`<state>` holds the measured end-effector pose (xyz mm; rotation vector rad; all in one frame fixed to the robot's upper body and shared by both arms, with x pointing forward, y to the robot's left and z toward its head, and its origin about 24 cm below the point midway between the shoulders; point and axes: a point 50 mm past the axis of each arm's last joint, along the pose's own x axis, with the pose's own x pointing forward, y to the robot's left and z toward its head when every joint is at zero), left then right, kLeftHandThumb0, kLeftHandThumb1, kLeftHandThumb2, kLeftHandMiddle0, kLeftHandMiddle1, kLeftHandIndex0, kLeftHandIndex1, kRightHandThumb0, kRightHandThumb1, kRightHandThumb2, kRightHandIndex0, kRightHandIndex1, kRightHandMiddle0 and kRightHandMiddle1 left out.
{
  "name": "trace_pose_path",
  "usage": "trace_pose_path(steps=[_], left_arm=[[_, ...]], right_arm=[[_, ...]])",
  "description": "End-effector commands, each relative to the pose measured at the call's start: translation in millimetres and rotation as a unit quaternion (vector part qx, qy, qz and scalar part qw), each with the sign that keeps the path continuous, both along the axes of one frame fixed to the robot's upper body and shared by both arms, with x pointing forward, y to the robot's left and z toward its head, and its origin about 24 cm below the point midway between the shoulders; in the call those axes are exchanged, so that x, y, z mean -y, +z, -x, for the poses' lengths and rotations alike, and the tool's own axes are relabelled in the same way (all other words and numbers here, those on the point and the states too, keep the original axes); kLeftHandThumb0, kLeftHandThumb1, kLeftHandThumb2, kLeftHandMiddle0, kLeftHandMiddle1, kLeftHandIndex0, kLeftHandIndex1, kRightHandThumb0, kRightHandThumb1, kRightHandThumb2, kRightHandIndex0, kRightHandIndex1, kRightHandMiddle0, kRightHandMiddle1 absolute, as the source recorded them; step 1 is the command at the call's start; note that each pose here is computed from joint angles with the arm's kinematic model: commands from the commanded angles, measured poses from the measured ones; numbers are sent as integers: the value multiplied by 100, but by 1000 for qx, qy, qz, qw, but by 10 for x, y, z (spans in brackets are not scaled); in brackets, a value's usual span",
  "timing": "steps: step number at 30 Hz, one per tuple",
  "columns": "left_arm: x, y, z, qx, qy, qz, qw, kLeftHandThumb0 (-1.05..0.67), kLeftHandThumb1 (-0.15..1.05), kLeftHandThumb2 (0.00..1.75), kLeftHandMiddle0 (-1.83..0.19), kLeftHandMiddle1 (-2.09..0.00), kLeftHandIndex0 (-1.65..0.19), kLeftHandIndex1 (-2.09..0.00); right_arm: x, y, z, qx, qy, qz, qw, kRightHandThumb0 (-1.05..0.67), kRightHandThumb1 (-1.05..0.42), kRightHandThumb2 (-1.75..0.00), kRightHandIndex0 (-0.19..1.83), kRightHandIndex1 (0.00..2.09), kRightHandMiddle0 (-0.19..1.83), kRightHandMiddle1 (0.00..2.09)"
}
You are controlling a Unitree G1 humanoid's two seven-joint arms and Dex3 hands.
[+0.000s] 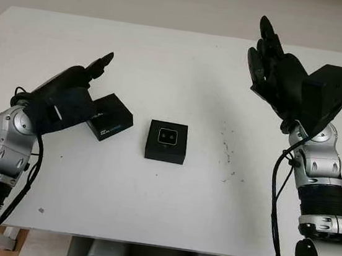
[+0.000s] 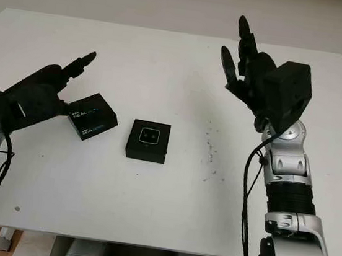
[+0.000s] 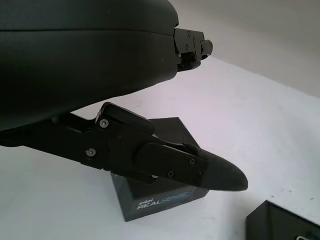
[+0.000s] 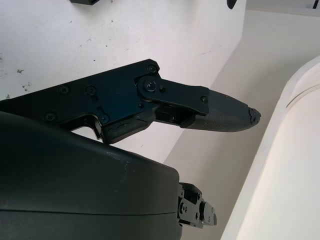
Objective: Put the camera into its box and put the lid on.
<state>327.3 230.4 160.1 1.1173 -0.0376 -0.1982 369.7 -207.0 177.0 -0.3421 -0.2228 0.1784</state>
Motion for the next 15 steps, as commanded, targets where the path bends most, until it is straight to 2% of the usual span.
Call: trace_pose_path(steps=[1,6,15], left_arm=[[0,62,-14,5,-5,-18,1000,-87,103,7,11,-4,10,-5],[-2,55,-66,-2,2,-48,999,-84,101,5,12,-5,8,-6],[46,34,-228,24,21,-77,997,-78,99,5,10,-6,6,-6]], right_arm=[[-36,96,-12,14,0,-2,1000,-79,-105,-67,-19,0,-19,0],[-35,82,-12,8,-2,-5,1000,-79,-105,-67,-19,0,-19,0],[-59,55,-4,3,-4,-2,1000,-75,-105,-69,-19,0,-19,1]])
